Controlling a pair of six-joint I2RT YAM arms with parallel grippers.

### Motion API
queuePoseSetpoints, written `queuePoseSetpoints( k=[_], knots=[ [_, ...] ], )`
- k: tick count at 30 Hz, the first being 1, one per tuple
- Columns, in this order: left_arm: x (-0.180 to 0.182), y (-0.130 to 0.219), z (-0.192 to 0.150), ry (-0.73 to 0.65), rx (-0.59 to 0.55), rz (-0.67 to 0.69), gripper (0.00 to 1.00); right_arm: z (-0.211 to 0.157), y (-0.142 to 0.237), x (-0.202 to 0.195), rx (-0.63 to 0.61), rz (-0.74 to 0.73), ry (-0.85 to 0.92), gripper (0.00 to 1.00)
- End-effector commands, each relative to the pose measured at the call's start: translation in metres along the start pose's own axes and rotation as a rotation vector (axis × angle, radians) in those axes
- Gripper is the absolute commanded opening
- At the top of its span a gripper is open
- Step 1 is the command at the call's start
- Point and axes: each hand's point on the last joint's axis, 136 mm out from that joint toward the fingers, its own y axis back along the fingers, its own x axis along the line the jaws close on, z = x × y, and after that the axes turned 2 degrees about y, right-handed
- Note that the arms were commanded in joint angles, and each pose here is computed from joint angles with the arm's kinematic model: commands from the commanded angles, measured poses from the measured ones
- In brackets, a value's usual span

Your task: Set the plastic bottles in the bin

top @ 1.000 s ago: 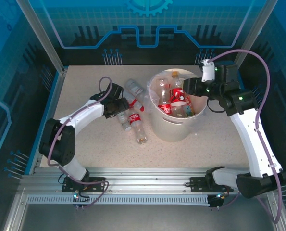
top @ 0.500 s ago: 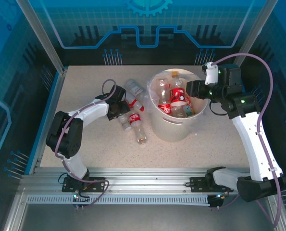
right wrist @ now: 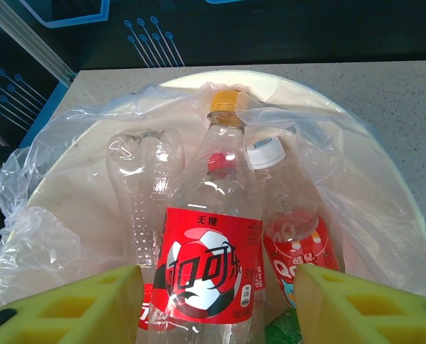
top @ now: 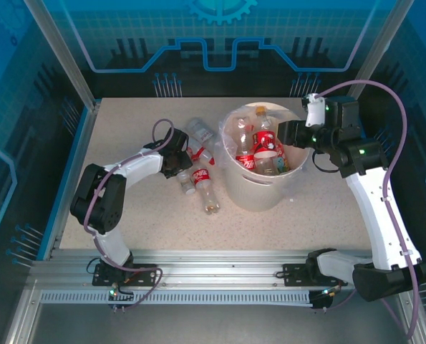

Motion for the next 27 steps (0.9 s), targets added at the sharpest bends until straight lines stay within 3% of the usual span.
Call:
queuePoseSetpoints(
  k=[1,8,16,22,27],
  knots=[
    [0.016,0.001,-0.006,0.006,0.024,0.04,0.56,0.002,0.005,0.0,-0.014,0.013,-0.015,0.58],
    [0.002,0.049,0.019,-0.032,-0.052,-0.016,0.56,0.01,0.003,0.009,-0.027,0.059,-0.023,0.59],
    [-0.053,0.138,0.057,-0.059,-0.097,-0.314,0.55,0.018,-0.004,0.069,0.0,0.269,0.009,0.59],
    [-0.087,0.213,0.085,0.026,-0.181,-0.584,0.53,0.016,-0.013,0.136,0.04,0.418,0.093,0.6],
    [-0.098,0.261,0.094,0.107,-0.251,-0.72,0.5,0.014,-0.03,0.176,0.062,0.484,0.143,0.63]
  ],
)
